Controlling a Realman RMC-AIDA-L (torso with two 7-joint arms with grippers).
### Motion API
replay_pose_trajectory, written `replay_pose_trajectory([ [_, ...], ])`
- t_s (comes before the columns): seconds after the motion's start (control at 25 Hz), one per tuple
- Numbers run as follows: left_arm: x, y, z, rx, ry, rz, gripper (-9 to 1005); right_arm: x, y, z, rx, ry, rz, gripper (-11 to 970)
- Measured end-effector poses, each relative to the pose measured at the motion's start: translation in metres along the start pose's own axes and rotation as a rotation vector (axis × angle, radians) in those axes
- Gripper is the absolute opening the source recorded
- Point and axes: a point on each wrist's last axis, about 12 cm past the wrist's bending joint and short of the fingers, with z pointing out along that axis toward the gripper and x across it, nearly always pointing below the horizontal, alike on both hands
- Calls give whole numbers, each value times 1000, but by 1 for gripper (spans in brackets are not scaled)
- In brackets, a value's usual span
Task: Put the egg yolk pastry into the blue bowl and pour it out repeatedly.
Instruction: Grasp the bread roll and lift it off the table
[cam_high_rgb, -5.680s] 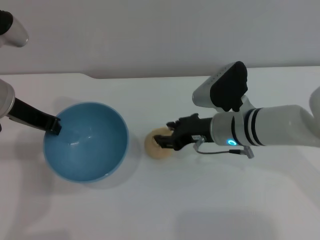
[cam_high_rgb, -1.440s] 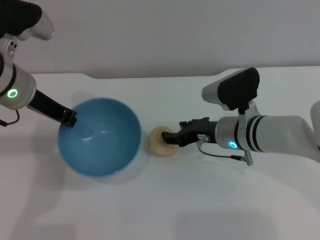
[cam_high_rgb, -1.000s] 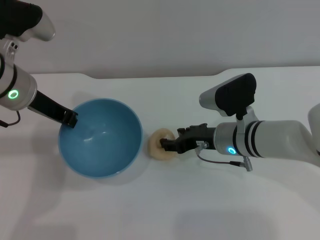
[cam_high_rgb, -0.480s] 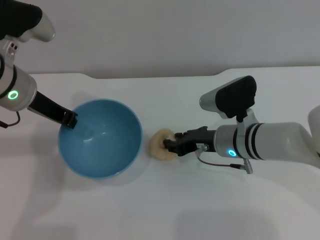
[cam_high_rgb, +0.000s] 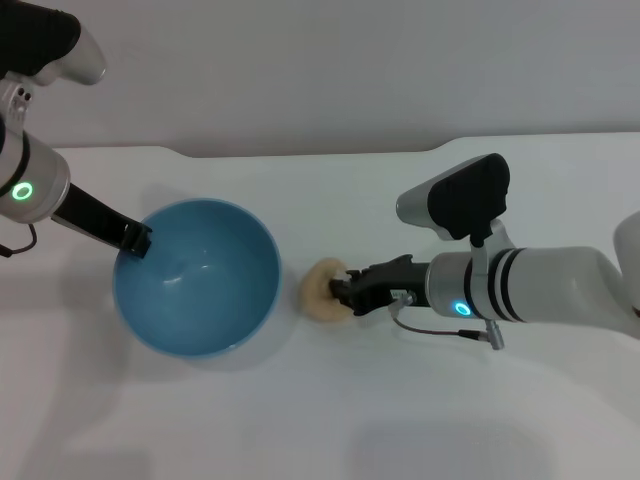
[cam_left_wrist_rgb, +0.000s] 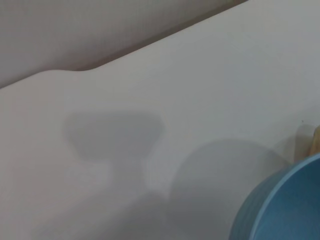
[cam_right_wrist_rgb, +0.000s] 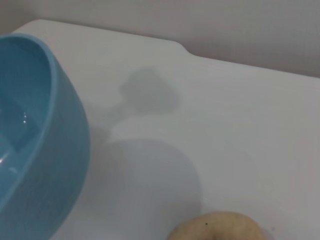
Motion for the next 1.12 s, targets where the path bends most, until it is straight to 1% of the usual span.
replay_pose_trajectory([
  [0.16, 0, 0, 0, 0, -1, 3, 13, 2, 5, 0, -17, -10, -4, 181],
  [0.36, 0, 1, 0, -1, -1, 3, 12, 5, 3, -4, -48, -9, 11, 127],
  [0.6, 0, 1, -1, -2, -2, 3, 12, 4, 1, -5, -53, -16, 21, 89],
  [0.72, 0, 1, -1, -3, 0, 4, 13, 2, -1, -8, -75, -28, 37, 66],
  [0.8, 0, 1, -1, -3, 0, 5, 13, 0, -4, -12, -93, -39, 56, 49],
  [0.92, 0, 1, -1, -3, 0, 6, 13, 1, -13, -21, -120, -61, 91, 34],
  [1.12, -2, 0, -1, -3, 0, 9, 14, 2, -32, -46, -190, -122, 139, 16],
])
